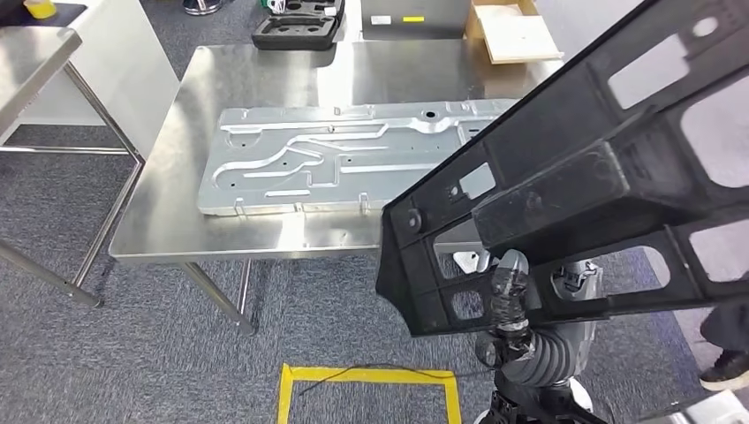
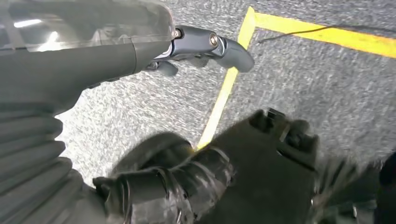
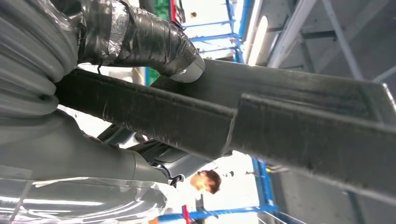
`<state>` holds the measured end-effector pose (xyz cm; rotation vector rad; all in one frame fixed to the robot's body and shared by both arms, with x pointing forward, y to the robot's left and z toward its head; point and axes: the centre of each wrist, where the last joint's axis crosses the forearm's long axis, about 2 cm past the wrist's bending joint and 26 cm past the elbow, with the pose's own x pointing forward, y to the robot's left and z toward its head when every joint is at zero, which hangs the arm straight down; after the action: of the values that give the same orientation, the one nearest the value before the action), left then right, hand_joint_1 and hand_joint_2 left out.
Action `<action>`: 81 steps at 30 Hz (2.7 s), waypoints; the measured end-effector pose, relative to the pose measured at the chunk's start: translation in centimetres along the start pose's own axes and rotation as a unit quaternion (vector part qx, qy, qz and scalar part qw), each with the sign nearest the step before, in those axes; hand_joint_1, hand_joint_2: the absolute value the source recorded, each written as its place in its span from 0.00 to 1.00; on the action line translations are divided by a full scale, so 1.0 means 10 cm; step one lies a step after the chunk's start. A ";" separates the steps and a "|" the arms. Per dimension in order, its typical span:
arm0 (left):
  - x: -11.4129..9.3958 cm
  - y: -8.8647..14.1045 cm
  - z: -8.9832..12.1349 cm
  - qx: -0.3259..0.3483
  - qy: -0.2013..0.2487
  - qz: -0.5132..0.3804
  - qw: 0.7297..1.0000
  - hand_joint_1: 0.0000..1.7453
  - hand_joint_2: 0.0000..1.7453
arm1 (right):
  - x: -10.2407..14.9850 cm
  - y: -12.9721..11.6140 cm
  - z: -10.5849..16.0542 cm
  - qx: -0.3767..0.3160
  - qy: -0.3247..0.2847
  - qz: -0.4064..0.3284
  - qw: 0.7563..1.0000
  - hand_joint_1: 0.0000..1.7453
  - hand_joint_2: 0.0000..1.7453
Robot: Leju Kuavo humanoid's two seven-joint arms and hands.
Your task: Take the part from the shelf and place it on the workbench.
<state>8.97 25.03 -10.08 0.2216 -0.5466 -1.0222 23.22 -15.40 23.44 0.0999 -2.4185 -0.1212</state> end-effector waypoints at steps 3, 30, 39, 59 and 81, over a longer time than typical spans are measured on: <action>0.04 -0.06 0.01 -0.005 -0.001 0.003 1.000 0.00 1.00 | -0.02 0.00 0.02 0.004 0.008 -0.008 1.000 1.00 1.00; -0.02 0.06 -0.02 -0.020 0.014 0.002 1.000 0.00 1.00 | -0.08 0.01 0.03 -0.002 0.014 -0.011 1.000 1.00 1.00; 1.40 0.29 -0.15 -0.007 0.034 0.016 0.999 0.00 1.00 | -0.23 -0.08 -0.15 0.049 0.076 0.127 0.988 1.00 1.00; 2.08 0.35 -0.05 0.006 -0.041 0.035 0.999 0.00 1.00 | -0.55 -0.30 -0.17 0.040 0.126 0.178 0.975 1.00 1.00; 2.15 0.33 -0.03 -0.011 -0.004 0.077 0.997 0.00 1.00 | -0.77 -0.58 -0.54 0.097 0.181 0.296 0.933 1.00 1.00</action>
<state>20.27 8.28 -1.90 0.1539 -0.5509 -0.8792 32.79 -20.72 21.76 -0.4776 -1.9873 0.3817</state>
